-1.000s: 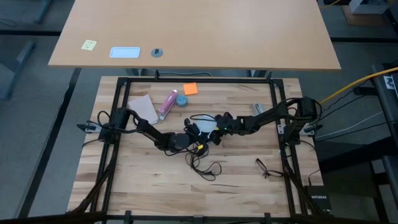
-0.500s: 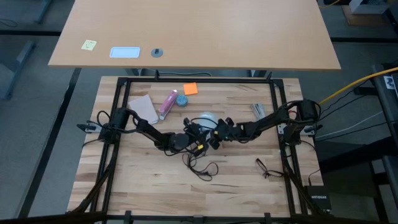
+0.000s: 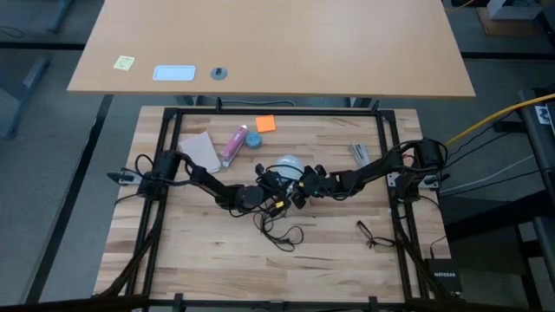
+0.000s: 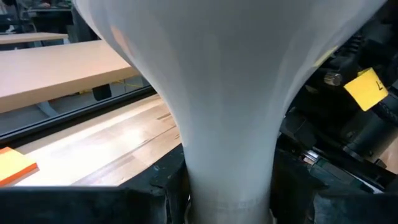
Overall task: Screw lightbulb
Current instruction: Remove the lightbulb from the lamp
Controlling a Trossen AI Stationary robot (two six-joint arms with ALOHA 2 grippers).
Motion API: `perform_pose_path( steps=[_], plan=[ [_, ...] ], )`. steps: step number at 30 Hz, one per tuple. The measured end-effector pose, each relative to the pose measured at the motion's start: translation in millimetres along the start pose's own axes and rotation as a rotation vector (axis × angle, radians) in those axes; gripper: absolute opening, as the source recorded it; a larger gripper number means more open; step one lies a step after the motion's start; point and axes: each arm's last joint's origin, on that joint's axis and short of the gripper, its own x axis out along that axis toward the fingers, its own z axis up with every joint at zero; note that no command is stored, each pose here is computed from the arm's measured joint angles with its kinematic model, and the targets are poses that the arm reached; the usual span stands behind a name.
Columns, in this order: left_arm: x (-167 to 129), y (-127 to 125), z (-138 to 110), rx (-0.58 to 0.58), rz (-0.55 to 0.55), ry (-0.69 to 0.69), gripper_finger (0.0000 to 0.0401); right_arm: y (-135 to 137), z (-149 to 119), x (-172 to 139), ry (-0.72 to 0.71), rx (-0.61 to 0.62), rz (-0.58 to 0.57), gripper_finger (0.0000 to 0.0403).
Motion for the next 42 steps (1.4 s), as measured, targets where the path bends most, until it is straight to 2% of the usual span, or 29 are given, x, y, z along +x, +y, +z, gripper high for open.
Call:
perform_pose_path(
  steps=[7, 14, 21, 27, 34, 36, 38, 42],
  plan=[
    [-8, -8, -1, 0.004, -0.026, -0.007, 0.0160, -6, 3, 2, 0.005, -0.024, -0.024, 0.0060],
    [-14, -13, -2, 0.005, -0.048, -0.004, 0.0160, -27, 18, 8, -0.022, -0.036, -0.081, 0.0060],
    [-14, -10, -1, -0.001, 0.061, -0.020, 0.0160, -47, 37, 1, -0.028, -0.106, -0.114, 0.0060],
    [-14, -9, 0, -0.041, 0.094, -0.031, 0.0160, -58, 55, -34, -0.004, -0.214, -0.157, 0.0060],
    [-12, -7, 1, -0.052, 0.101, -0.035, 0.0160, -64, 75, -110, -0.097, -0.332, -0.235, 0.0060],
    [-12, -7, 1, -0.070, 0.101, -0.035, 0.0160, -67, 72, -127, -0.172, -0.335, -0.242, 0.0060],
    [-12, -7, 1, -0.090, 0.100, -0.037, 0.0160, -70, 56, -129, -0.258, -0.319, -0.215, 0.0060],
    [-10, -5, 1, -0.112, 0.105, -0.039, 0.0160, -77, 9, -113, -0.448, -0.280, -0.020, 0.0060]
  ],
)
